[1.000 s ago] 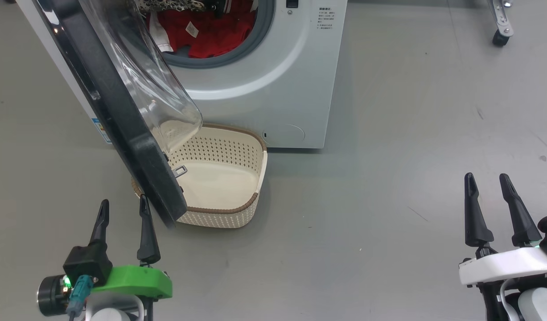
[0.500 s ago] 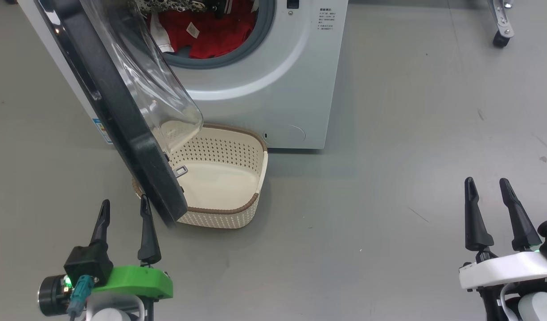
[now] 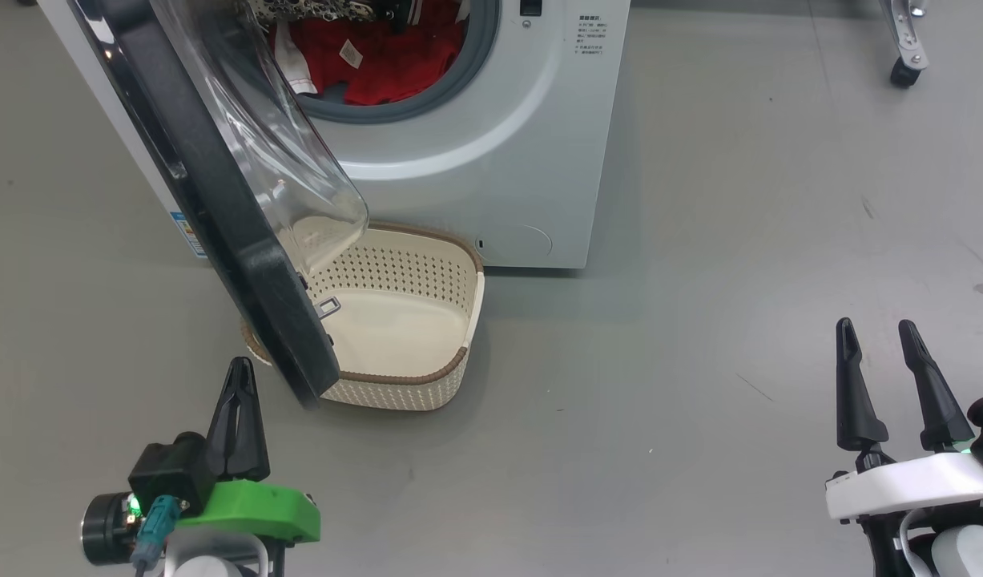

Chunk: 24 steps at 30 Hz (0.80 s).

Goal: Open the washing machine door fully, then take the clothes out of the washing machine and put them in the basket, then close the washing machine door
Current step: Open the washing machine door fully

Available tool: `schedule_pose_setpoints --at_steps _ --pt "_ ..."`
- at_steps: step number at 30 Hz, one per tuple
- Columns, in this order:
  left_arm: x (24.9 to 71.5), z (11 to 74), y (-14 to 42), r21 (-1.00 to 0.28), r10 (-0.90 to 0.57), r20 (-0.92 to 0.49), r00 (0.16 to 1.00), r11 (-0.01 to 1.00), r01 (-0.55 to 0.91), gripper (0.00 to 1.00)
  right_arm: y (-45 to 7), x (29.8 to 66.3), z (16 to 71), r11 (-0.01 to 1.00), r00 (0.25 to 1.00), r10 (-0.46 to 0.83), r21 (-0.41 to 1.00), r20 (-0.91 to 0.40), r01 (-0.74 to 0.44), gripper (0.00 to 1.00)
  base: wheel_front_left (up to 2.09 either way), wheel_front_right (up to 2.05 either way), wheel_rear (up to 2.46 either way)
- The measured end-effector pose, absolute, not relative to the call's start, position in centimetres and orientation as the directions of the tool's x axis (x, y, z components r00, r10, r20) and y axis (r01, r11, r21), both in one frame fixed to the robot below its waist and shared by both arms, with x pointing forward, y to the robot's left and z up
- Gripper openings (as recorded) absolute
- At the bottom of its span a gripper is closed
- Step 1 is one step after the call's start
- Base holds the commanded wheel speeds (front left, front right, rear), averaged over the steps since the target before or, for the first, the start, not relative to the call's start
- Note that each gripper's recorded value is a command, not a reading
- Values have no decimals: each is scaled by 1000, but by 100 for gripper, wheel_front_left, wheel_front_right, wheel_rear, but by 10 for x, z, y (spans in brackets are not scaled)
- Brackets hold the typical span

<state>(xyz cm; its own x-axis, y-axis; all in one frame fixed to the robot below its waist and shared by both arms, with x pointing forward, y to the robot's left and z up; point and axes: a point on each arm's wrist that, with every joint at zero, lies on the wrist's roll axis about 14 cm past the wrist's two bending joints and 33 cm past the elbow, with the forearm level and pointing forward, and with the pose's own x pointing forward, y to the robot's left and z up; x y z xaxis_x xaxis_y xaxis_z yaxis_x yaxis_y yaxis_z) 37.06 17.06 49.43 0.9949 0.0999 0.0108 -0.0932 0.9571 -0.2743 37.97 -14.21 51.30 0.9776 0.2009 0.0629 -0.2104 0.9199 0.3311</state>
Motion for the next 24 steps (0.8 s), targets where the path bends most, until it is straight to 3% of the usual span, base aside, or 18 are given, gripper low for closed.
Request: schedule_pose_setpoints --at_steps 15,24 --pt "372 520 186 -269 144 90 986 956 -115 0 -137 378 515 916 976 207 337 74 -220 100 0 0 0" --pt "386 588 186 -254 135 293 946 966 -59 0 -135 376 518 914 974 212 335 83 -228 100 0 0 0"
